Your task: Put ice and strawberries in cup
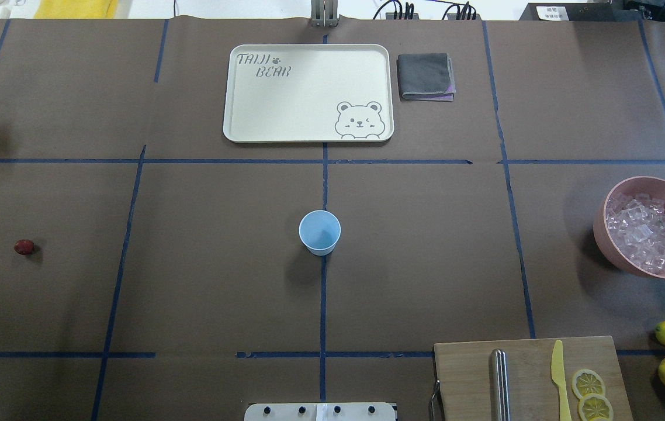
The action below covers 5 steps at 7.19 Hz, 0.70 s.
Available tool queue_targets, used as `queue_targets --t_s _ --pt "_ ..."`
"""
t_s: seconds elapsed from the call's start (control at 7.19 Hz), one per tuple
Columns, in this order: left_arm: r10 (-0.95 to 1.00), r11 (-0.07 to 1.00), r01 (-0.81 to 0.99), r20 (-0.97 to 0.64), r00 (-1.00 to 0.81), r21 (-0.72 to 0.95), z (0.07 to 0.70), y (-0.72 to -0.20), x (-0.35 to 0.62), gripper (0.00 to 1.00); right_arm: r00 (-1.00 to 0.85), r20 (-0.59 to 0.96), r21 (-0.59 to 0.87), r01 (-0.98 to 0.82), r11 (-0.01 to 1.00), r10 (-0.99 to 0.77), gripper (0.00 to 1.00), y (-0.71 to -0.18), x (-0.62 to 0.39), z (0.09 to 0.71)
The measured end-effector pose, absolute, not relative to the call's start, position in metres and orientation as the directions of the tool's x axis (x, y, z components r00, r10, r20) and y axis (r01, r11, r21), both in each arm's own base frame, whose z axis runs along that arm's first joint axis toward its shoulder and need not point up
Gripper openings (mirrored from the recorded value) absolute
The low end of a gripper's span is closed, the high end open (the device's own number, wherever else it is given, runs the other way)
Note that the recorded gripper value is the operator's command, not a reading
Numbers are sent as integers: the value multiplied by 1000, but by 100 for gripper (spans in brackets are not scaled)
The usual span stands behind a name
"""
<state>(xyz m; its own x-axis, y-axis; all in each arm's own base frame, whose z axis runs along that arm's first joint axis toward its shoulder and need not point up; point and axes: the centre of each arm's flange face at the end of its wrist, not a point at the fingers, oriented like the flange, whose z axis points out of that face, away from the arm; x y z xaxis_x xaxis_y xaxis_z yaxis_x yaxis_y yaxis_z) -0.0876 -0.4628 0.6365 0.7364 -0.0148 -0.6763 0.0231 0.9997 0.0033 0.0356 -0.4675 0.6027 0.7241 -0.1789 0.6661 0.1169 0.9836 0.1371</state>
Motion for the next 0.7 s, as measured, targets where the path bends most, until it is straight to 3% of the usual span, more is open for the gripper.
queue_targets --t_s 0.7 --pt "-20 1000 24 -693 721 -3 632 -459 -83 100 723 670 129 110 986 -168 100 -466 35 604"
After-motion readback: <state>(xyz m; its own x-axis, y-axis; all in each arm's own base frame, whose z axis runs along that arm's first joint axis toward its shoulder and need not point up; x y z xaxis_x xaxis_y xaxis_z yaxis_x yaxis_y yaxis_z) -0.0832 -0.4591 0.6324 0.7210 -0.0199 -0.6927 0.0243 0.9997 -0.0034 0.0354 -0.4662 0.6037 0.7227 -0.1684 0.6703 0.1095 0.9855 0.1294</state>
